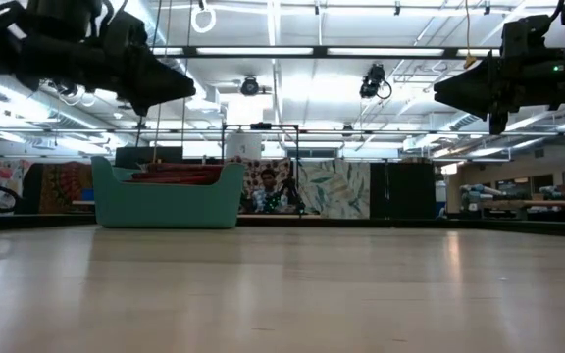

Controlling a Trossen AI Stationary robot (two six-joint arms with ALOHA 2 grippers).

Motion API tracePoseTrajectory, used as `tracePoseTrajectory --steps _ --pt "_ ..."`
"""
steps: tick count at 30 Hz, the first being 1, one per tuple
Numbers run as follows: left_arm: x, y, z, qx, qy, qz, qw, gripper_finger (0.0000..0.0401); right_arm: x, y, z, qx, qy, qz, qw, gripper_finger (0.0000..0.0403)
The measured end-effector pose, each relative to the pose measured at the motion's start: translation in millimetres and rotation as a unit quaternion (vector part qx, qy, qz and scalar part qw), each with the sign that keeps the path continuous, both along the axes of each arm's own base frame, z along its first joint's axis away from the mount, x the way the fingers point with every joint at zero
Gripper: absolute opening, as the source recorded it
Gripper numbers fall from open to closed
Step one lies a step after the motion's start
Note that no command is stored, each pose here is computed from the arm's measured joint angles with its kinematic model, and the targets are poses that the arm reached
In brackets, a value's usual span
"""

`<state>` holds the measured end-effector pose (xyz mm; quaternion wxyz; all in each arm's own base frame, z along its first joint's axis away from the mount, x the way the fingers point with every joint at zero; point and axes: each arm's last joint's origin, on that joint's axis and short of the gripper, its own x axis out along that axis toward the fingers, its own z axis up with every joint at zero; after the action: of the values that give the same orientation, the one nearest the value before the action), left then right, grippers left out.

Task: Sort popcorn bags into baskets
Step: Return to Home Position

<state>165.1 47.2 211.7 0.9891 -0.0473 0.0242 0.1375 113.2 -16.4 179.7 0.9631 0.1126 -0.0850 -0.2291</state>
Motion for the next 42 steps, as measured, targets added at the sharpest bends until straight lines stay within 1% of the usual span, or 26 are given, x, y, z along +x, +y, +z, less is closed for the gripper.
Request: tracePoseTrajectory --steps 3,10,13,17,20,26,31,34,38,42 --pt "-1.8 -2.4 -5.8 0.024 -0.005 -0.006 1.0 0.0109 0.0 0.0 0.1 0.0 0.0 0.0 1.0 0.011" --pt "-1.5 -7.4 -5.9 0.1 0.017 -0.025 0.995 0.0109 0.0 0.0 0.1 0.0 0.0 0.0 1.0 0.011" --pt "-4.1 -11.6 -1.0 0.113 0.002 -0.034 0.993 0.0108 0.0 0.0 0.1 0.0 0.0 0.0 1.0 0.011" --pt "-12.0 -17.2 10.2 0.127 -0.037 -0.042 0.99 0.0091 0.0 0.0 0.1 0.0 0.0 0.0 1.0 0.011" --pt "-17.7 -20.4 13.8 0.126 -0.047 -0.046 0.99 0.0074 0.0 0.0 0.1 0.0 0.0 0.0 1.0 0.011" --pt "-27.0 -29.5 12.7 0.123 -0.031 -0.075 0.989 0.0047 0.0 0.0 0.1 0.0 0.0 0.0 1.0 0.011" --pt "-37.4 -37.8 21.6 0.125 -0.072 -0.097 0.985 0.0033 0.0 0.0 0.1 0.0 0.0 0.0 1.0 0.011" --pt "-43.6 -41.3 27.1 0.115 -0.101 -0.107 0.982 0.0026 0.0 0.0 0.1 0.0 0.0 0.0 1.0 0.011" --pt "-52.8 -42.6 32.8 0.086 -0.136 -0.111 0.981 0.0016 0.0 0.0 0.1 0.0 0.0 0.0 1.0 0.011" --pt "-65.1 -43.9 37.0 0.088 -0.162 -0.113 0.976 0.001 0.0 0.0 0.1 0.0 0.0 0.0 1.0 0.011"
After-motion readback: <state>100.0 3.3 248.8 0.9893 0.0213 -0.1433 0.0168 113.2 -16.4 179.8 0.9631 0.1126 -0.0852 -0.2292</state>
